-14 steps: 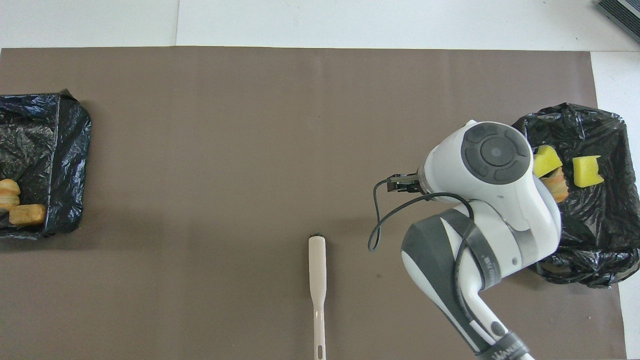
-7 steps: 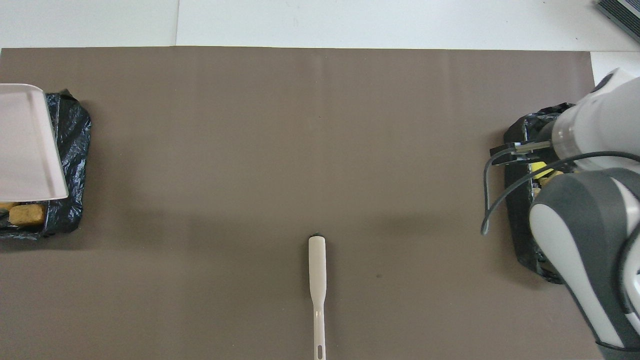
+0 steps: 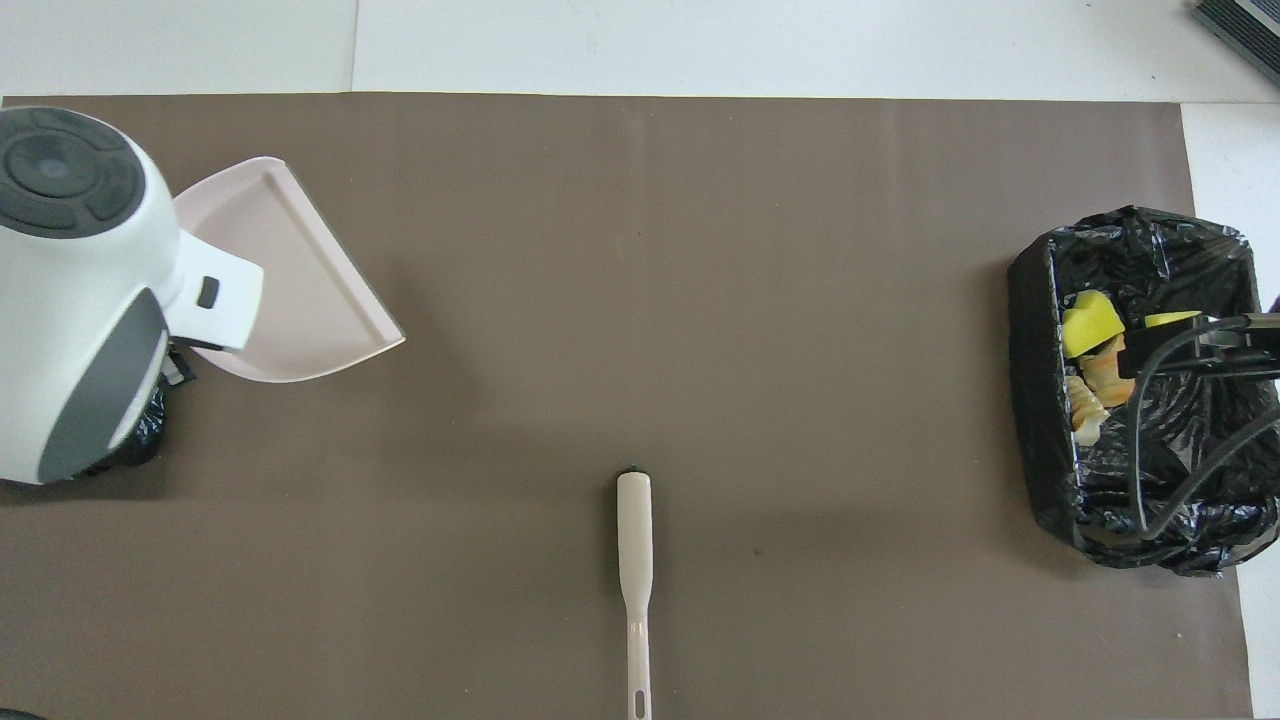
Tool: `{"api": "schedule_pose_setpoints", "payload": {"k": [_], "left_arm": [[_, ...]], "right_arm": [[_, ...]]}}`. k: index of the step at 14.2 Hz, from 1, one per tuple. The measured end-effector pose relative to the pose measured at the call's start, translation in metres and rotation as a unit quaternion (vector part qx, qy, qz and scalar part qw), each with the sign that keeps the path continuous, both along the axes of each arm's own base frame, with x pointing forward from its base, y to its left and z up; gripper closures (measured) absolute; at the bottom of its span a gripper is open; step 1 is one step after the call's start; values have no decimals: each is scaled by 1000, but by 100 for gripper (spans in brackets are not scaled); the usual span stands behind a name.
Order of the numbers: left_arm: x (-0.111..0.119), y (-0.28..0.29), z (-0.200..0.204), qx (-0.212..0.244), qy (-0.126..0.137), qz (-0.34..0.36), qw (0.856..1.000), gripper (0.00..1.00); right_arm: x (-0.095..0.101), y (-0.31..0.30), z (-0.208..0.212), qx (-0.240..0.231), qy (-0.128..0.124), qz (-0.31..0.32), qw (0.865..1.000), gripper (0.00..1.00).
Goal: Sweep and dump trash in bin
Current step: 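Bring the empty dustpan back to the table center with the left gripper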
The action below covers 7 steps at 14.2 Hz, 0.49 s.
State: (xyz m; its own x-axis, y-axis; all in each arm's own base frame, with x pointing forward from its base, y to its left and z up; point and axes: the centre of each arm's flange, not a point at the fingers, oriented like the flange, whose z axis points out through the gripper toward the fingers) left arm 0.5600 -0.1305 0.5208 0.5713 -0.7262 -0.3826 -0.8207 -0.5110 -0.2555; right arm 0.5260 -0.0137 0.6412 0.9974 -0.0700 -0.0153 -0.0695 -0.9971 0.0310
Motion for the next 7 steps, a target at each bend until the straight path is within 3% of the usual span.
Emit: {"api": "schedule_pose_setpoints", "payload": {"k": [4, 6, 7], "left_arm": [[-31, -121, -54, -50, -26, 126, 990, 68], [-44, -176, -82, -79, -31, 208, 974, 68], [-43, -197, -90, -100, -37, 259, 960, 68]], "right_arm": [[-2, -1, -2, 8, 10, -3, 1000, 0], [-3, 0, -2, 8, 13, -1, 1000, 0], [-4, 0, -3, 8, 18, -1, 1000, 0]]}}
